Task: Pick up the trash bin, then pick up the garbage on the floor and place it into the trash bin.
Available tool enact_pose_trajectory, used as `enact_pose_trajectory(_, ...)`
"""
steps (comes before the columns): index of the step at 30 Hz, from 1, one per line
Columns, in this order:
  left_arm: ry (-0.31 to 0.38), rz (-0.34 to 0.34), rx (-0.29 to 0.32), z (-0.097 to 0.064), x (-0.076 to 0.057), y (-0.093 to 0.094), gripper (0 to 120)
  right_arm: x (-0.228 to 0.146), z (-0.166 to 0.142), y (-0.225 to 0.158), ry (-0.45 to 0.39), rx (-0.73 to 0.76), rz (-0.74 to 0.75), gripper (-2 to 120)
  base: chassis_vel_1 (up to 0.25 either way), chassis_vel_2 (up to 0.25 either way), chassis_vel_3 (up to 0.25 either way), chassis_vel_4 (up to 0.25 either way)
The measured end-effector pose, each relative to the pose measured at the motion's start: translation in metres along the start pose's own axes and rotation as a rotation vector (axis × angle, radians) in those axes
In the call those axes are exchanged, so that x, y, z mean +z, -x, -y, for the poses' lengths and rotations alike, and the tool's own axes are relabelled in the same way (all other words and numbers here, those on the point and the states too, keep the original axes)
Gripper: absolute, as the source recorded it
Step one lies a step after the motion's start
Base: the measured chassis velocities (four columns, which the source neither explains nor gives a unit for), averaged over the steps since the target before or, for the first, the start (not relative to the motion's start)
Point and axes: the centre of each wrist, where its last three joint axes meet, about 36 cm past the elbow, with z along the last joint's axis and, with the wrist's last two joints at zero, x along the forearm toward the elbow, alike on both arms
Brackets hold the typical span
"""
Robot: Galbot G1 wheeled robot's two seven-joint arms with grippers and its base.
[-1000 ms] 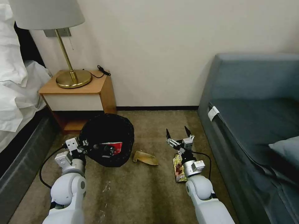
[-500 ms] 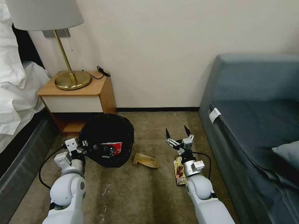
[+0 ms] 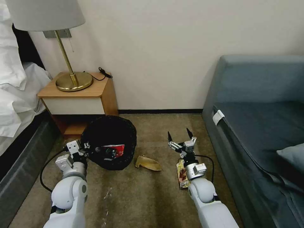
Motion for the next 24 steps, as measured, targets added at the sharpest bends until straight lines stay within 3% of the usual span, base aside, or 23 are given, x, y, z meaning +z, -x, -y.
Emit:
enact_pose_trajectory(16, 0.013, 0.019, -0.002, 0.004, -0.005, 0.0, 3, 0.024, -0.012, 0.019, 0.035, -0.07, -0.197, 100, 0.0, 0.0, 0.0, 0.0)
enact_pose_trajectory(24, 0.016, 0.003, -0.006, 0.006, 0.001, 0.002, 3, 0.033, -0.005, 0.025, 0.023, -0.063, -0.341, 100, 0.0, 0.0, 0.0, 0.0)
